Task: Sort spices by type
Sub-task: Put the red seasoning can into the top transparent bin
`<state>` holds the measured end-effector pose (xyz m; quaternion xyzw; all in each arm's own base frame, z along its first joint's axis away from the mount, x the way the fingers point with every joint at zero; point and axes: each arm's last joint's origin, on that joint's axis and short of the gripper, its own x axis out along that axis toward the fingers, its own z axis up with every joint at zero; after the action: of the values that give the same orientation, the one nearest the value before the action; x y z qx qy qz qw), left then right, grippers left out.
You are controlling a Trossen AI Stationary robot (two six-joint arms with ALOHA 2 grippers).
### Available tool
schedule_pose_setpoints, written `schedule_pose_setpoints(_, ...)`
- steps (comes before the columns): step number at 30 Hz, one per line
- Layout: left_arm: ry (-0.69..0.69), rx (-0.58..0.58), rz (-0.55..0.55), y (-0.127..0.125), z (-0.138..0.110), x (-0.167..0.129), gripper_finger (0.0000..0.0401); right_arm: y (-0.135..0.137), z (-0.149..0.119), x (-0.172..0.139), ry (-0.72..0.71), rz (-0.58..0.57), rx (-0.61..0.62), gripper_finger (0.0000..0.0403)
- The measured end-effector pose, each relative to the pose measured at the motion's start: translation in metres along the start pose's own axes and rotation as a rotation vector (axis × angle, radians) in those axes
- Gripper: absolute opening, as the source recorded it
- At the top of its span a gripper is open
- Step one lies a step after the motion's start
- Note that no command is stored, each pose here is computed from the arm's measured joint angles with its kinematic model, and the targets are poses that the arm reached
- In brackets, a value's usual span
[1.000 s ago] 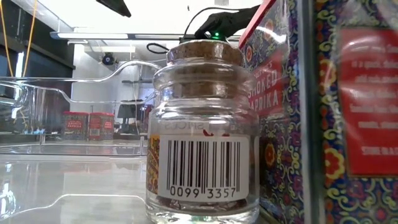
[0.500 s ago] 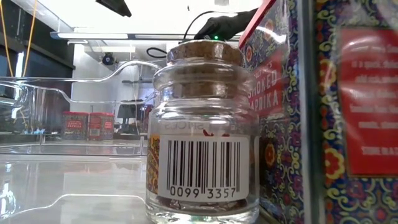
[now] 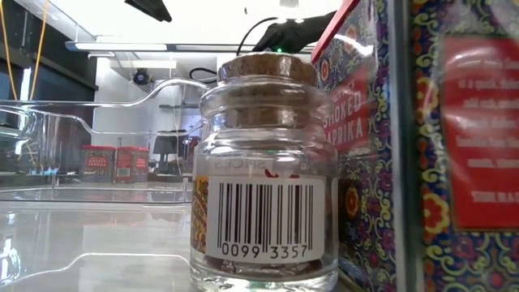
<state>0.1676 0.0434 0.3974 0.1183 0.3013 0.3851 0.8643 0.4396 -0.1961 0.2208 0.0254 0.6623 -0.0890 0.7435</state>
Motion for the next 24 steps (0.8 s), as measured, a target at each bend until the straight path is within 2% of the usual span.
schedule_pose_setpoints(10,0.024,0.023,-0.003,-0.007,0.002,0.008,0.0248,0.01,0.002,-0.005,-0.01,0.017,-0.094,0.0)
schedule_pose_setpoints(15,0.037,0.078,0.007,-0.009,0.002,0.011,0.0248,0.008,-0.003,-0.028,-0.061,0.018,-0.101,0.0)
schedule_pose_setpoints(20,0.011,0.044,0.055,0.0,0.0,0.002,0.0248,-0.019,-0.023,-0.077,-0.164,0.025,0.043,0.0)
schedule_pose_setpoints(24,-0.01,-0.037,-0.011,0.009,-0.002,-0.004,0.0248,-0.049,-0.049,-0.105,-0.183,0.027,0.19,0.0)
